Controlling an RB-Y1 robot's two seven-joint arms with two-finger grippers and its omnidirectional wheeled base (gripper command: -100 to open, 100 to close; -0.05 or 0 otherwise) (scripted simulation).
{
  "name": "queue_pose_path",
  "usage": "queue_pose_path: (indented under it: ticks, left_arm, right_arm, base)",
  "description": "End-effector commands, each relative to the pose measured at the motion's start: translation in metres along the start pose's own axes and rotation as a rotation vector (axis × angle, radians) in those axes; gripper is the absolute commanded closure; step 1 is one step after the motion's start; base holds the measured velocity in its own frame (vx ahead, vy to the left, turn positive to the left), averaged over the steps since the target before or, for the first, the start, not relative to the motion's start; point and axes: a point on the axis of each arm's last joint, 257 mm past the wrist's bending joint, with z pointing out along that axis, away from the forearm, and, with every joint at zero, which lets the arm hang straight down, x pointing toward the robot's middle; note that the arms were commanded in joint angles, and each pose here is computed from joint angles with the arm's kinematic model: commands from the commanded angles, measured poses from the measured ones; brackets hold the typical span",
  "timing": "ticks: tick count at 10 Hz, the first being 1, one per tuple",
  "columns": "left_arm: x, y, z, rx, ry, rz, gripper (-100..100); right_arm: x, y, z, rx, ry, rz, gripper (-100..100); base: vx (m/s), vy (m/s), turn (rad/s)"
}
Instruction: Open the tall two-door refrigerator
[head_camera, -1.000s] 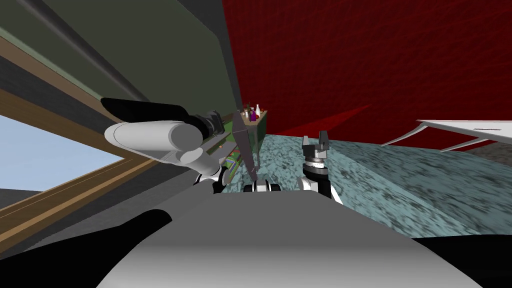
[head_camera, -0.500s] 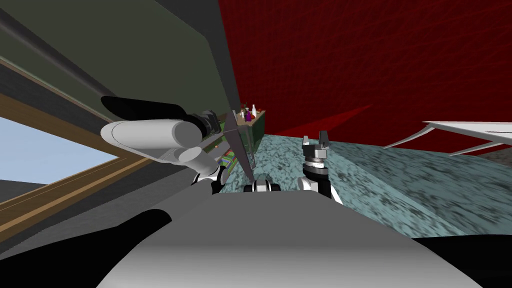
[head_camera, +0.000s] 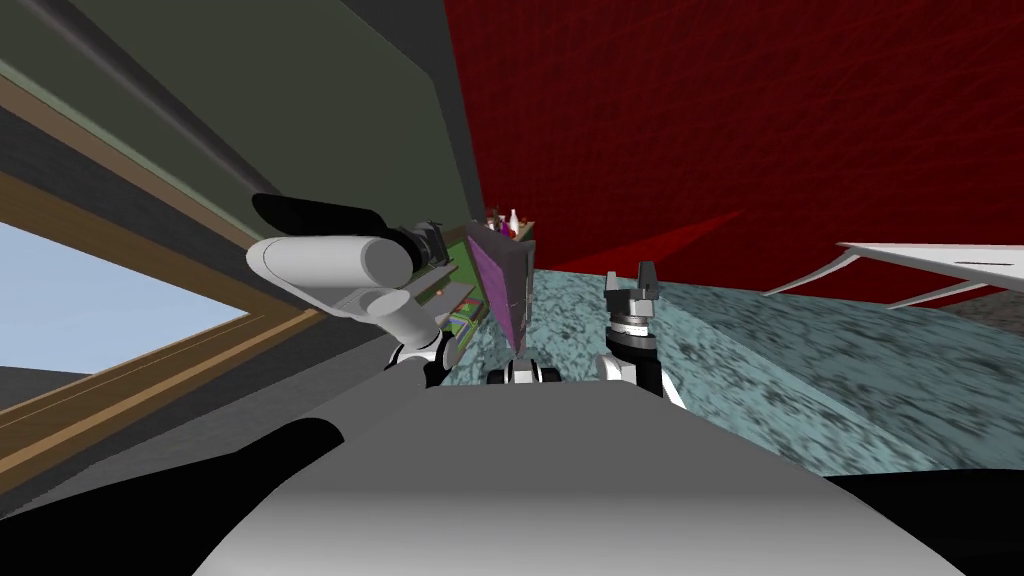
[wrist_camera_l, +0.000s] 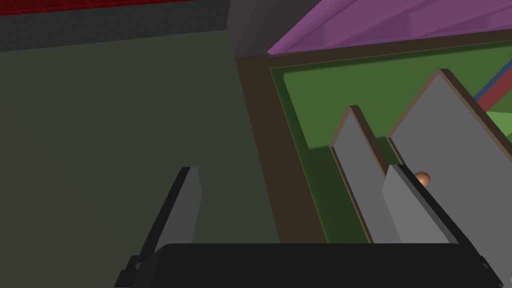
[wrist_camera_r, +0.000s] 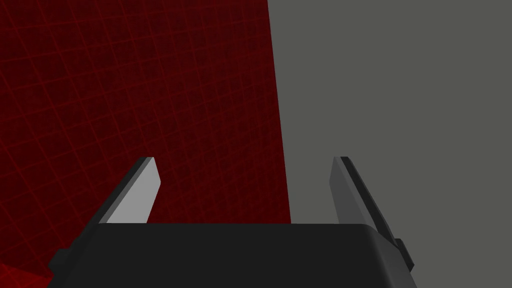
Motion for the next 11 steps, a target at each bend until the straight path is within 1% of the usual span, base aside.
queue_pose_path:
  ticks: [1,4,8,9,11]
  left_arm:
    - [0.01,0.001,0.004,-0.01,0.028,-0.001,-100]
    - [0.022,-0.004,0.002,-0.007,0.068,-0.001,-100]
    - [0.039,-0.012,0.004,0.007,0.119,-0.002,-100]
    - [0.043,-0.015,0.002,0.015,0.134,-0.002,-100]
    - [0.053,-0.025,-0.006,0.038,0.165,-0.001,-100]
  right_arm:
    - [0.0,0.0,0.0,0.0,0.0,0.0,0]
    - [0.0,0.0,0.0,0.0,0.0,0.0,0]
    - [0.0,0.0,0.0,0.0,0.0,0.0,0]
    - [0.0,0.0,0.0,0.0,0.0,0.0,0]
    - [0.0,0.0,0.0,0.0,0.0,0.0,0]
  base:
    - [-0.065,0.212,-0.027]
    - [-0.006,0.232,-0.025]
    - [-0.041,0.237,-0.03]
    - [-0.049,0.256,-0.031]
    - [-0.046,0.257,-0.038]
